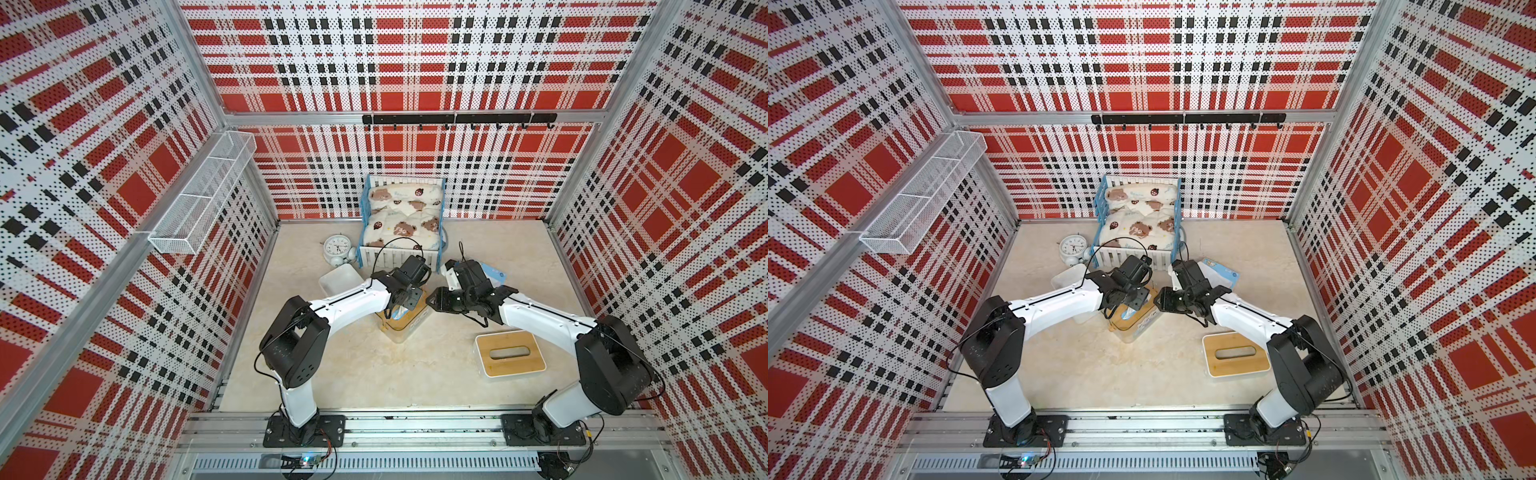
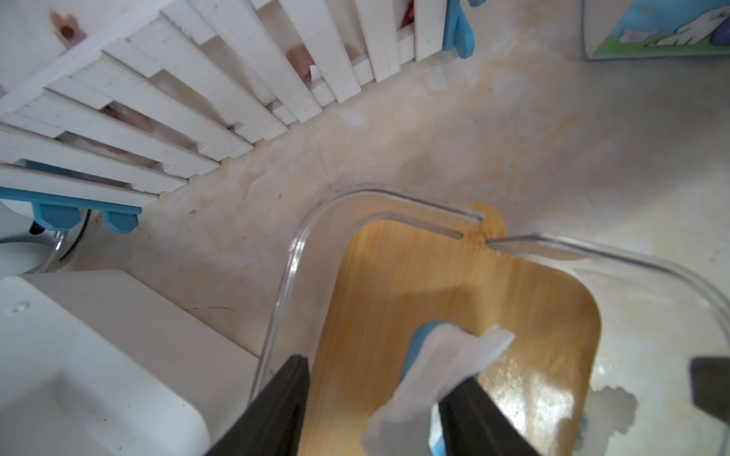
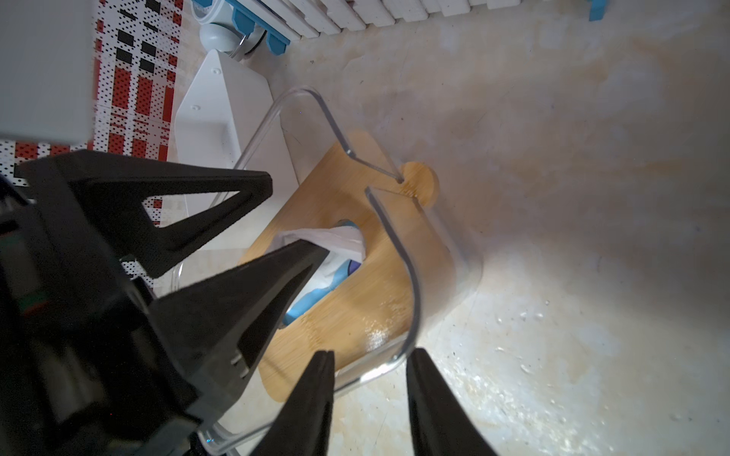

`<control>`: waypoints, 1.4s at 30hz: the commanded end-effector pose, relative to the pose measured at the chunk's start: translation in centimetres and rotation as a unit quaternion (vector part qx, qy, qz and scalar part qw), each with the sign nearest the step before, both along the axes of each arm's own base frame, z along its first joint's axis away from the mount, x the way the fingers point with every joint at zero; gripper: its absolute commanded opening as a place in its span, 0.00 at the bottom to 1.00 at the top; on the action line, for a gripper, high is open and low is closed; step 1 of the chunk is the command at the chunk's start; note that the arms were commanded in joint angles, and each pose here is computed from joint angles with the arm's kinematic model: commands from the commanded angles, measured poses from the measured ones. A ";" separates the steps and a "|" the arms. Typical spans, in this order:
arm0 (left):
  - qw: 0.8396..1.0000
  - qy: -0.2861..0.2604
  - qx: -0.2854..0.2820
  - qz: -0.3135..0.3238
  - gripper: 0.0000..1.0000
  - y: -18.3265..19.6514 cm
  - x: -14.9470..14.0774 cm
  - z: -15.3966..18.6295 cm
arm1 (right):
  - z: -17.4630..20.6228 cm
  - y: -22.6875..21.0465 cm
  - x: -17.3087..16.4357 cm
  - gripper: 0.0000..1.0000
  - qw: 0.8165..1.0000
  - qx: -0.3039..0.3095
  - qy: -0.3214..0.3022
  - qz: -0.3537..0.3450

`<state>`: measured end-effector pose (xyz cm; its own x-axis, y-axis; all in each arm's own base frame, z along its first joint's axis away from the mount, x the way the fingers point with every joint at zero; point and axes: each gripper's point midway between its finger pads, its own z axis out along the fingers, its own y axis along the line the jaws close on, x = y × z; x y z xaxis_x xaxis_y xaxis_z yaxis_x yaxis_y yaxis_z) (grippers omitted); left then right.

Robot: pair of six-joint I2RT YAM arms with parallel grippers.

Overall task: Put the tissue paper into the tissue box
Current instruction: Pull the paper towel from the tissue box, then move the tissue box to the center of the board.

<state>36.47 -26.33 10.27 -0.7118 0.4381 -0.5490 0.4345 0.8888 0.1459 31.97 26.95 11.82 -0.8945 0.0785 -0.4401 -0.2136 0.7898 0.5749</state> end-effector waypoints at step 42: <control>0.982 -0.056 -0.171 0.058 0.66 8.2 -0.1 9.0 | -0.3 0.3 6.4 0.26 0.965 -0.216 -0.060 0.136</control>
<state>36.46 -18.25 19.52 -0.6754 0.1289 -0.7261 0.3186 0.9390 -0.1297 38.10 27.07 11.68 -0.7966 -0.3562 -0.4884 -0.4871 0.8567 0.1697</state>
